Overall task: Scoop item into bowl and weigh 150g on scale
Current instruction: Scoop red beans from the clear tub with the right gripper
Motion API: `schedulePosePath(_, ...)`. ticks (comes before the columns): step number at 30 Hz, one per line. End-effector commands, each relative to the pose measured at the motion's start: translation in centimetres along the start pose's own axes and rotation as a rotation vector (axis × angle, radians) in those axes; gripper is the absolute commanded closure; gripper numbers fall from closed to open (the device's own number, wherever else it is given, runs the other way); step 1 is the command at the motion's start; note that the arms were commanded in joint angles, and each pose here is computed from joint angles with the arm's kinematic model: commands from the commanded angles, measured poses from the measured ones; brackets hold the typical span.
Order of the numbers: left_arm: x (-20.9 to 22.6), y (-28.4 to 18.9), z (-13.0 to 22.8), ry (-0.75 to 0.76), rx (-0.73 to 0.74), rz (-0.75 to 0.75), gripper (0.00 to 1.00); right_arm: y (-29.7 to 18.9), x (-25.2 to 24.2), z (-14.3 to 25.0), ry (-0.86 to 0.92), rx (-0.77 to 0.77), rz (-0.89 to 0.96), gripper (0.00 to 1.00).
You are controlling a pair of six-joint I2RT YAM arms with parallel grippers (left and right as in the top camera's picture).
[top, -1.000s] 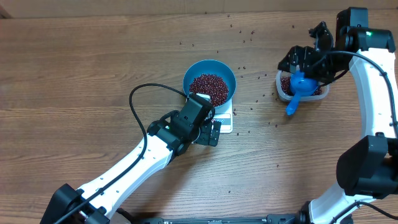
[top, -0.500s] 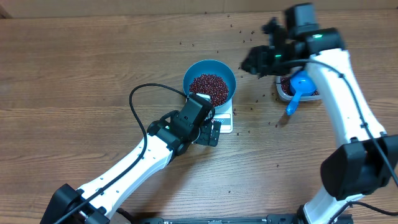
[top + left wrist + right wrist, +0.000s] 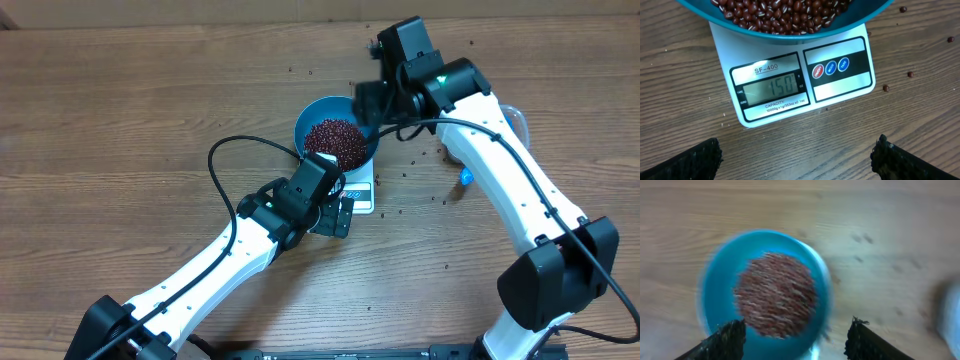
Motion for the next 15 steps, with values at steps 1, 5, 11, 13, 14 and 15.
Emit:
schedulePosePath(1, 0.1, 0.1, 0.2, 0.021, 0.002, -0.007, 0.00, -1.8, -5.0, -0.7, 0.222, -0.048, 0.198, 0.34)
schedulePosePath(5, 0.1, 0.1, 0.2, 0.021, 0.002, -0.007, 0.01, -2.2, -10.3, 1.3, 0.385, 0.074, 0.267, 0.34)
schedulePosePath(11, 0.1, 0.1, 0.2, 0.021, 0.002, -0.007, 0.00, -1.6, -16.5, 5.0, 0.585, 0.261, 0.173, 0.33)
schedulePosePath(13, 0.1, 0.1, 0.2, 0.021, 0.002, -0.007, 0.00, -0.6, -17.4, 6.0, 0.607, 0.297, 0.090, 0.34)
schedulePosePath(14, 0.1, 0.1, 0.2, 0.021, 0.002, -0.007, 0.00, 0.0, -17.8, 6.6, 0.618, 0.309, 0.040, 0.33)
schedulePosePath(15, 0.1, 0.1, 0.2, 0.021, 0.002, -0.007, 0.01, 0.6, -18.0, 6.9, 0.624, 0.313, -0.003, 0.33)
Point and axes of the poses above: each gripper's point midway between its finger pads, its own y axis out along the fingers, its own x axis along the line the jaws close on, z = x × y, the point moved 3 cm from there along -y, back along the fingers, and after that the axes turned 1 degree about -y, right-handed, at the moved point
